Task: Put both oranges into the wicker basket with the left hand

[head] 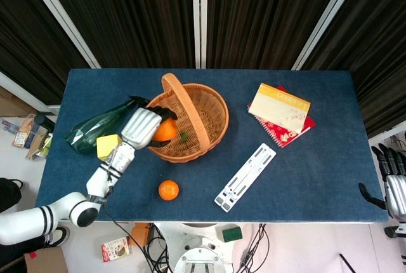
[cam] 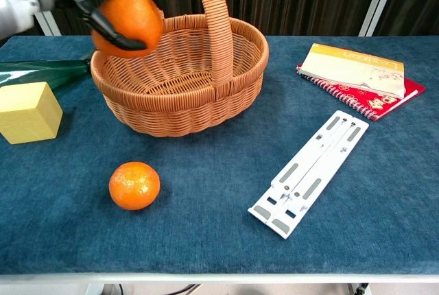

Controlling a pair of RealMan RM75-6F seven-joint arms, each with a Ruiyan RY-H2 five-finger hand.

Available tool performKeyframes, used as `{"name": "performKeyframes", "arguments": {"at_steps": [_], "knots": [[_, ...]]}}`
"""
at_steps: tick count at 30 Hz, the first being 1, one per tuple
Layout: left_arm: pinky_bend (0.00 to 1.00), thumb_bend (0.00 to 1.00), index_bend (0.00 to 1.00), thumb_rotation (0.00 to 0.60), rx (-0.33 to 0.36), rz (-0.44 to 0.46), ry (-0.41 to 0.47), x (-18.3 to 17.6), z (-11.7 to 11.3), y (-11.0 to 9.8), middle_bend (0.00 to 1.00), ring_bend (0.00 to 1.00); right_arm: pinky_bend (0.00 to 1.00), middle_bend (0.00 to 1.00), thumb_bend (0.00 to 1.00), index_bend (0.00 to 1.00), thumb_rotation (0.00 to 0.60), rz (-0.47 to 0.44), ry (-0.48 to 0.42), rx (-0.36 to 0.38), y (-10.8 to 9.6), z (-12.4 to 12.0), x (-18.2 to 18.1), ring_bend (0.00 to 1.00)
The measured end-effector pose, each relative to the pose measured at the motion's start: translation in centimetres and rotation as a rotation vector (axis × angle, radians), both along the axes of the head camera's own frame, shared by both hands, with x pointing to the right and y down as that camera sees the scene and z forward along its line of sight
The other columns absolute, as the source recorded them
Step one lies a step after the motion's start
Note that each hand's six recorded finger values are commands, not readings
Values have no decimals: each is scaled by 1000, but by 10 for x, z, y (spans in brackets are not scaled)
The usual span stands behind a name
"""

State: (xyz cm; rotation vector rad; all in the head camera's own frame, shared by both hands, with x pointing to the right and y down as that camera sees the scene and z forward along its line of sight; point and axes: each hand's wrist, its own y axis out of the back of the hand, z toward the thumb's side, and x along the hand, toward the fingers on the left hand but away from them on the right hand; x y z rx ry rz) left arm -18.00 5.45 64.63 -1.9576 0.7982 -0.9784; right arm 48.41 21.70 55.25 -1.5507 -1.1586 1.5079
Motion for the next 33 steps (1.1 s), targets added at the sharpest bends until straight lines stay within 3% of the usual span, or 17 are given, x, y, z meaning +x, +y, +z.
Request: {"name": "performKeyframes", "arguments": {"at_steps": [6, 15, 18, 22, 33], "knots": [[518, 213, 371, 600, -52, -3, -31, 22, 34, -19, 398, 392, 0, 0, 311, 0, 600, 8, -1, 0, -1, 0, 2, 0], [518, 212, 370, 600, -89, -18, -44, 56, 67, -36, 396, 390, 0, 0, 312, 0, 600, 7, 3, -16, -3, 4, 2, 0], [482, 212, 308, 600, -90, -27, -63, 63, 77, -41, 345, 344, 0, 0, 312, 0, 600, 5, 2, -19, -2, 5, 2, 0], [319, 199, 83, 600, -102, -32, -76, 70, 88, -42, 116, 161, 0, 0, 313, 0, 600, 14, 0, -19, -4, 5, 4, 0], [295, 172, 74, 600, -106, -41, -61, 63, 89, -40, 94, 132, 0, 0, 312, 0, 600, 9, -3, -17, -4, 4, 4, 0]]}}
